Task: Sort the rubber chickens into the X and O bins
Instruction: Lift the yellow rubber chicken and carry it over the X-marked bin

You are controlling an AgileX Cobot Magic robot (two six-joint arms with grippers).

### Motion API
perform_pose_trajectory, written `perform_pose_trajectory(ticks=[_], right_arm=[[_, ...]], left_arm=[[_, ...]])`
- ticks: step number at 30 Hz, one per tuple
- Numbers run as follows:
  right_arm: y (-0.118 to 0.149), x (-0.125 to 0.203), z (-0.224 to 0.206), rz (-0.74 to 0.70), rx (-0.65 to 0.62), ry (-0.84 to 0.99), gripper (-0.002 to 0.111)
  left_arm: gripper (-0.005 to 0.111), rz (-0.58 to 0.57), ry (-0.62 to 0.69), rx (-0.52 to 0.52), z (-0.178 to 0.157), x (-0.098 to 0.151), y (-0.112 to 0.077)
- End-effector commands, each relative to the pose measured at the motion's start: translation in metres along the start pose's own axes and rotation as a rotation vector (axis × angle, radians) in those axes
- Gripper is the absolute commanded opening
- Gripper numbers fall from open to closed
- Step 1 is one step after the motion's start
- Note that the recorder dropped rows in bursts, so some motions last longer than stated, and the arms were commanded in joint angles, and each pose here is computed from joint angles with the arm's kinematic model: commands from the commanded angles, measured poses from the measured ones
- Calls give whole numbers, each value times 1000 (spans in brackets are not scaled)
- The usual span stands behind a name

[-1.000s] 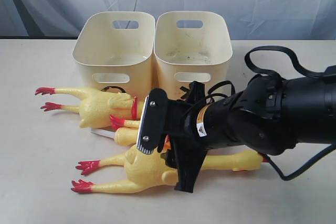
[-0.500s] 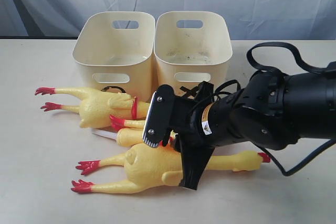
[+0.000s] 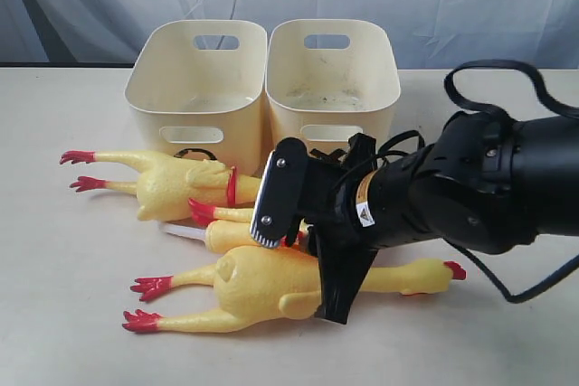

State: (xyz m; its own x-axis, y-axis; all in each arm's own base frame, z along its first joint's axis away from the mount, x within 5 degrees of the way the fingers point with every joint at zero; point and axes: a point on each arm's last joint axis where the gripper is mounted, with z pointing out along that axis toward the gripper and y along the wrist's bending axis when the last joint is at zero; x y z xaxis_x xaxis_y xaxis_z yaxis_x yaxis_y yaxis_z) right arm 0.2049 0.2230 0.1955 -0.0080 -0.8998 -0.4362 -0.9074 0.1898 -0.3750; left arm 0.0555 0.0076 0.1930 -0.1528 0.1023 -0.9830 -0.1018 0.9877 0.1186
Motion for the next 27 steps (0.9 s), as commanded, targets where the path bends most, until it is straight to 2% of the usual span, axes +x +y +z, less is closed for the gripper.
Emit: perform_pose_trajectory(ticks=[1,9,11,14,16,21,27], right_arm=[[-9,-7,-29,36,60,-79,-1],[-17,-14,-83,72,156,-227,-1],[-18,-15,-93,118,172,-265,-1],[-23,-19,-97,279,204,-342,-1],[-27,-19,-95,336,220,-354,-1],[-50,-3,-89,570,273,-351,-1],[-82,21,-92,716,364,-394,-1]], left_arm=[[0,-7,-13,-3,0,-1,0],[0,-7,-13,-3,0,-1,0],[0,-7,-13,-3,0,-1,0],[0,-7,-13,-3,0,-1,0],[0,-7,-13,-3,0,-1,0],[0,-7,-13,-3,0,-1,0],[0,-7,-13,-3,0,-1,0]])
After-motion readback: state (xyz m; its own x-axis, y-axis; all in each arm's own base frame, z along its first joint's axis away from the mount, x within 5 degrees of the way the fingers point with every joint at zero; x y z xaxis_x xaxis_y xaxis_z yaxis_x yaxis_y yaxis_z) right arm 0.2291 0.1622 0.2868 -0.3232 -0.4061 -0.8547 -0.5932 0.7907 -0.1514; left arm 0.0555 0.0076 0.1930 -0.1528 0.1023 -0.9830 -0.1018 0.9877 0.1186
